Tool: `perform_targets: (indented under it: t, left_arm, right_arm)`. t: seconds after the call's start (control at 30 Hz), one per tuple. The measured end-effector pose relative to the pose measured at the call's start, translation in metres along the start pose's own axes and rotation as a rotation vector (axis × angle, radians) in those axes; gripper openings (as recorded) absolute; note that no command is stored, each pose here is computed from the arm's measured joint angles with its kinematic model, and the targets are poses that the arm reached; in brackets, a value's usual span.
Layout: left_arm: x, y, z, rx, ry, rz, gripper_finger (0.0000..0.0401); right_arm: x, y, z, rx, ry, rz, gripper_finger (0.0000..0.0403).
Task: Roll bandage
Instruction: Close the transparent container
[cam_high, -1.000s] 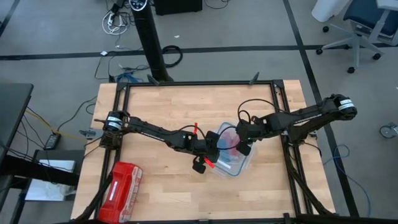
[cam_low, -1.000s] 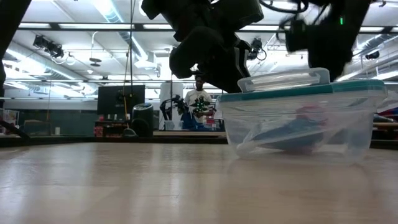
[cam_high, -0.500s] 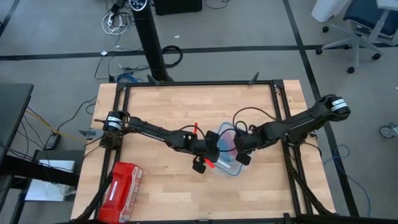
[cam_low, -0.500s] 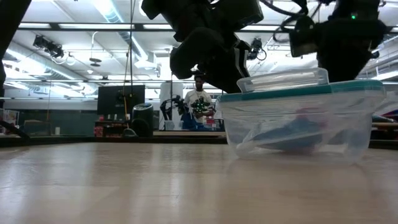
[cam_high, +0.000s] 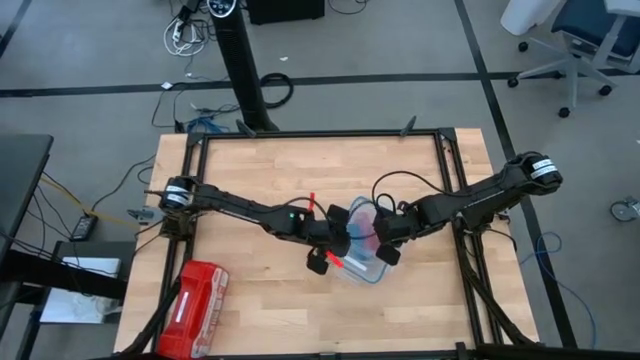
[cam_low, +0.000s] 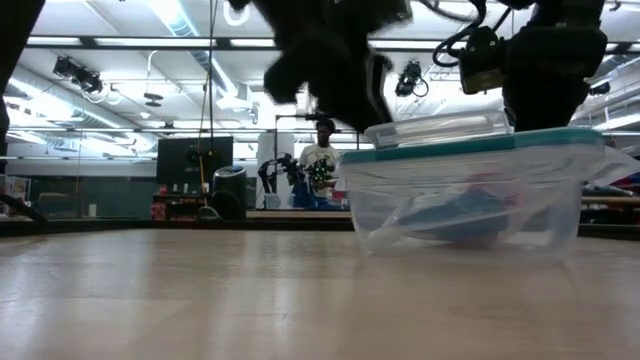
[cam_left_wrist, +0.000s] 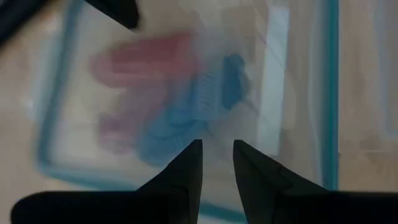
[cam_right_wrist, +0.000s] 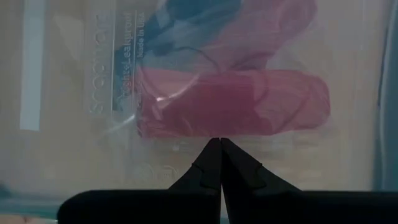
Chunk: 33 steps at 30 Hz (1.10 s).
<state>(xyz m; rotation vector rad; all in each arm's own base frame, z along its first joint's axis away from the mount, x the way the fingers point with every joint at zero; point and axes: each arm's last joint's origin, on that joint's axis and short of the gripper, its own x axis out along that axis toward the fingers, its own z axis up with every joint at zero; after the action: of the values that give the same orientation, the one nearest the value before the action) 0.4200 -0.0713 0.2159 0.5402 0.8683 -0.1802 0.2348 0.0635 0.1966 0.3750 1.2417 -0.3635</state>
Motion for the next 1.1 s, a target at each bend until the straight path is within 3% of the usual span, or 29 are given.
perform_targets:
  t: [0.13,0.33,0.5,0.73,0.9,1.1]
  left_arm:
    - [-0.026,0.014,0.009,-0.052,-0.069,0.025,0.0094]
    - [-0.035,0.037,-0.008,-0.195,-0.120,-0.087,0.0094]
    - [-0.020,0.053,-0.039,-0.281,-0.064,-0.105,0.0094]
    - [0.001,0.076,-0.084,-0.422,-0.090,-0.069,0.0094]
    - [0.010,0.074,-0.092,-0.463,-0.186,-0.079,0.0094]
    - [0.030,0.061,-0.084,-0.465,-0.235,-0.091,0.0088]
  right_arm:
    - [0.000,0.000,-0.001,0.005,0.007,0.001,0.0002]
    - [0.000,0.000,-0.001,0.004,0.009,0.000,0.0003]
    - [0.000,0.000,-0.001,0.000,0.008,0.000,0.0002]
    - [0.000,0.000,-0.001,-0.021,0.007,0.001,0.0003]
    - [0.000,-0.001,0.000,-0.036,-0.003,-0.008,0.0002]
    - [0.001,-0.003,0.002,-0.047,0.001,-0.002,0.0003]
